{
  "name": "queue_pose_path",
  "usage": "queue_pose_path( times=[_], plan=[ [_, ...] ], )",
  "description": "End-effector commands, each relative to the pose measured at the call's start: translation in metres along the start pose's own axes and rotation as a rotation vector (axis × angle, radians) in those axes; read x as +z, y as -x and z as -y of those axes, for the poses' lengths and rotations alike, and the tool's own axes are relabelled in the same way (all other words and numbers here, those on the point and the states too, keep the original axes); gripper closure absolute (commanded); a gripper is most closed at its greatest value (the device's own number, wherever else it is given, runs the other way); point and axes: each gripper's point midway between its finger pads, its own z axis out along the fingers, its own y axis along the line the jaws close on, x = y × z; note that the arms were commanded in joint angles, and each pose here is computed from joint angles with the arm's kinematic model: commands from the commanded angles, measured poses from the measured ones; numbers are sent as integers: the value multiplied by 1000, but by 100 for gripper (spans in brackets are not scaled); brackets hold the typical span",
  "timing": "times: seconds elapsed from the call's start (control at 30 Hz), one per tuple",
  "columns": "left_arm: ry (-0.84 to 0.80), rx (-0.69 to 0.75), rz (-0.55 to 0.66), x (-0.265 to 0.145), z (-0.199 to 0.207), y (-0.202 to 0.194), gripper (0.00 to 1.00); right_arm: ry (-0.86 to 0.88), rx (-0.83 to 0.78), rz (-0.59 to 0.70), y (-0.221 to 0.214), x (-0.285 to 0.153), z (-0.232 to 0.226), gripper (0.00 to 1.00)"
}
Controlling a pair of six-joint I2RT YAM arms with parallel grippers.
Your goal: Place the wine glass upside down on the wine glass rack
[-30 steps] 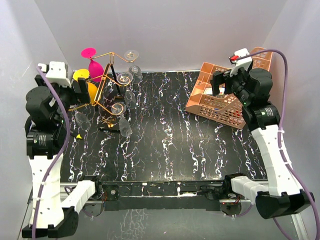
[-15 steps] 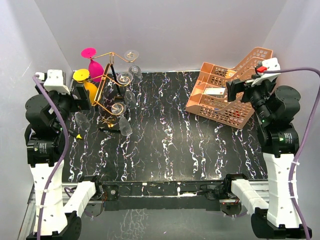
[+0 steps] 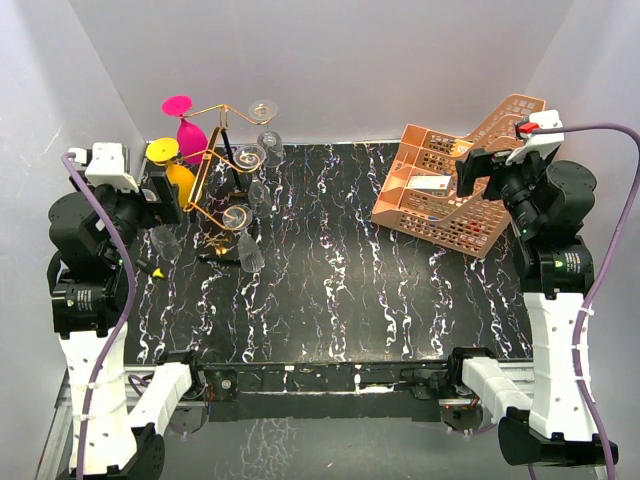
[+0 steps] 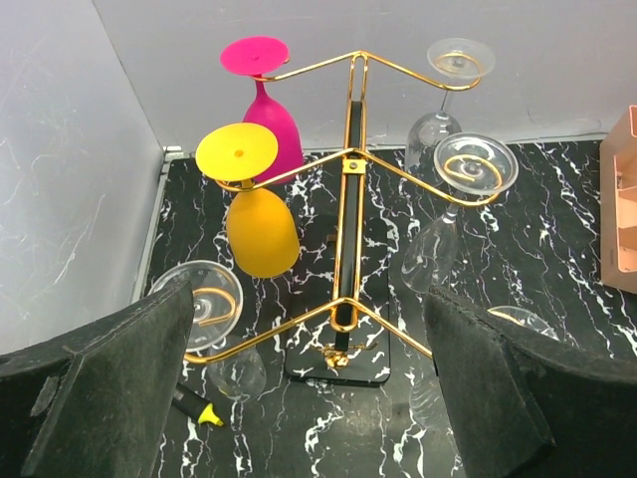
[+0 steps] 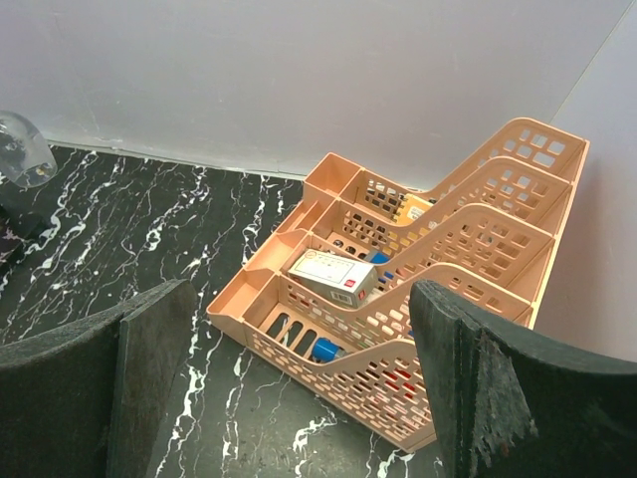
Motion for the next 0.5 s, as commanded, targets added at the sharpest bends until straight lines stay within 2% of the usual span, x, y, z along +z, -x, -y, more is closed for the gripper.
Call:
queue_pose_path(
  times=[0.0,0.47],
  plan=[
    [23,-18,28,-9,-3,14,3,-29,13,34,11,-3,5,1],
    [47,-30,17,-6,-8,13,3,-34,16,17,6,0,7,1]
  ],
)
